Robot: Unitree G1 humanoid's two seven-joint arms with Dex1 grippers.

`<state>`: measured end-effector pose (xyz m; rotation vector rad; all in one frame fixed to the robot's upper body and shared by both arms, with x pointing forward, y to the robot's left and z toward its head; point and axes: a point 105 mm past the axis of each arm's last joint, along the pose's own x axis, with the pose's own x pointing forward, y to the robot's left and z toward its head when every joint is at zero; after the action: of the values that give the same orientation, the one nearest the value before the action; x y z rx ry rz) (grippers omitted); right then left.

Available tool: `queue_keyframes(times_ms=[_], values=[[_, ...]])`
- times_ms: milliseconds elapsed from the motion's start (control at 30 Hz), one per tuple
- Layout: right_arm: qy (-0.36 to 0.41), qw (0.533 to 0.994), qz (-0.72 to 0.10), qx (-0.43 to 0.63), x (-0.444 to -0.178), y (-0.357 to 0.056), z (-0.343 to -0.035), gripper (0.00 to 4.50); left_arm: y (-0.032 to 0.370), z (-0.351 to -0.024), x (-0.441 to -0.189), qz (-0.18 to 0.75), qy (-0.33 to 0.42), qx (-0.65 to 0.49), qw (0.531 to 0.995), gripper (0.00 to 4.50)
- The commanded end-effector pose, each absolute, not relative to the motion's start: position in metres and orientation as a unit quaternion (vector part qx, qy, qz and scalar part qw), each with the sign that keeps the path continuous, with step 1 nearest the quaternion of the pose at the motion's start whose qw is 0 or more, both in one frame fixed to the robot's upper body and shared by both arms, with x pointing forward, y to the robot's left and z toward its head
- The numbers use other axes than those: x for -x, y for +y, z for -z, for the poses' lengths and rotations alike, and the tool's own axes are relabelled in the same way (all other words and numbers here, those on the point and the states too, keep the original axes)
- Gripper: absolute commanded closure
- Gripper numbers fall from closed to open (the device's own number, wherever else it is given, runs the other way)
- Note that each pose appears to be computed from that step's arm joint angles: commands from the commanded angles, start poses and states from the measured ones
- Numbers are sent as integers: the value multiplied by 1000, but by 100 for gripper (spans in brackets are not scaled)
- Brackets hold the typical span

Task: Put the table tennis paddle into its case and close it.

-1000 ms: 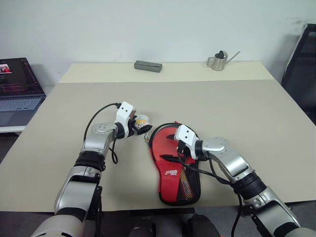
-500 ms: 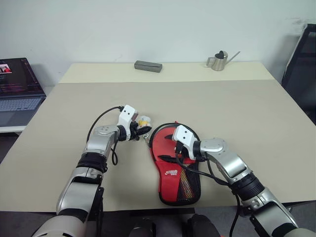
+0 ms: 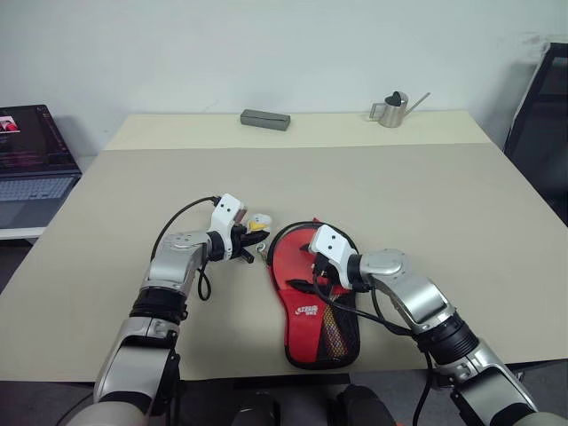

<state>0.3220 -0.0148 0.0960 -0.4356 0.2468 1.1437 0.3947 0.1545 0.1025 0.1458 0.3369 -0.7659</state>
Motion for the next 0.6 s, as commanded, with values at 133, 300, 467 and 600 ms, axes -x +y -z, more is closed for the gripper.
queue_keyframes(times_ms=[133,300,467,600], values=[[190,803,-521,218,-322,-28,-53,0,149,-154,-397,398,102,-88,908,419],[201,805,-515,215,-324,-28,-42,0,144,-162,-402,406,101,-103,903,419],[207,807,-512,212,-324,-27,-35,0,139,-154,-411,408,112,-143,895,419],[208,808,-509,210,-323,-24,-33,0,136,-149,-422,398,113,-162,896,419]])
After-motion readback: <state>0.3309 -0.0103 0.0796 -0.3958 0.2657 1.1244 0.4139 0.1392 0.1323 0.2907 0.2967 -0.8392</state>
